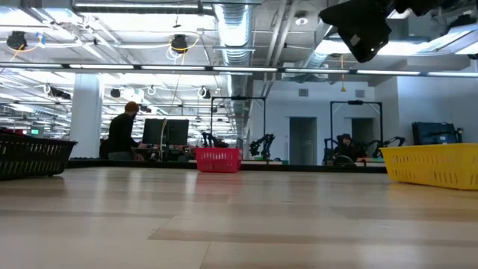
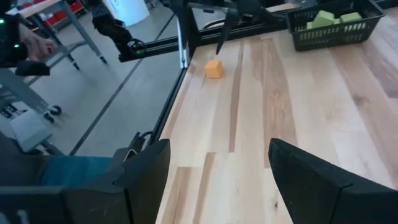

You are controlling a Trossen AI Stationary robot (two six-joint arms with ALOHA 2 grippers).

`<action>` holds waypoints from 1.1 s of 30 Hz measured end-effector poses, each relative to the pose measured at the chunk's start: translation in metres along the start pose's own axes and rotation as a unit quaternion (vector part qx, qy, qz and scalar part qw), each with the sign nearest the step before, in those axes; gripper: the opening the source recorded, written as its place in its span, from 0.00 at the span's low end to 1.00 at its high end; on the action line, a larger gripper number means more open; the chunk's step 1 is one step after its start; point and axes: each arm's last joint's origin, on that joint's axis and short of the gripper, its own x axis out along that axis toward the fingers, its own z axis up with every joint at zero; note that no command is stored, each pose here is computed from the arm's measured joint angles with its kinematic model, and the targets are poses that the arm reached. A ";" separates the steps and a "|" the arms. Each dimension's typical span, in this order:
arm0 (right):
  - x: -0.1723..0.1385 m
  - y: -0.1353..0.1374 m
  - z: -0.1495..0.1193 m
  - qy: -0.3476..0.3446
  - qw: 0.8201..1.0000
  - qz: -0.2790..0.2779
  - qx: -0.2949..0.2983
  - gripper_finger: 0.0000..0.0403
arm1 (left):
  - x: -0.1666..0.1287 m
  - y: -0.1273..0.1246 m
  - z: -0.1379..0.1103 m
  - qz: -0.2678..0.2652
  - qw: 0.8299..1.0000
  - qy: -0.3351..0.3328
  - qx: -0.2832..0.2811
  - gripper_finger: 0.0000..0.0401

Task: Sort & place blocks by color
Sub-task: Put the yellow block into the yellow bin

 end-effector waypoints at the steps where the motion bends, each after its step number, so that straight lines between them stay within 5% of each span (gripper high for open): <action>1: 0.000 0.002 -0.001 0.001 1.000 0.003 -0.001 0.73 | -0.001 -0.001 -0.002 0.002 1.000 -0.007 -0.001 0.73; 33: -0.002 0.008 -0.003 -0.010 1.000 -0.018 -0.002 0.73 | -0.002 0.006 -0.023 0.045 0.997 -0.019 0.061 0.73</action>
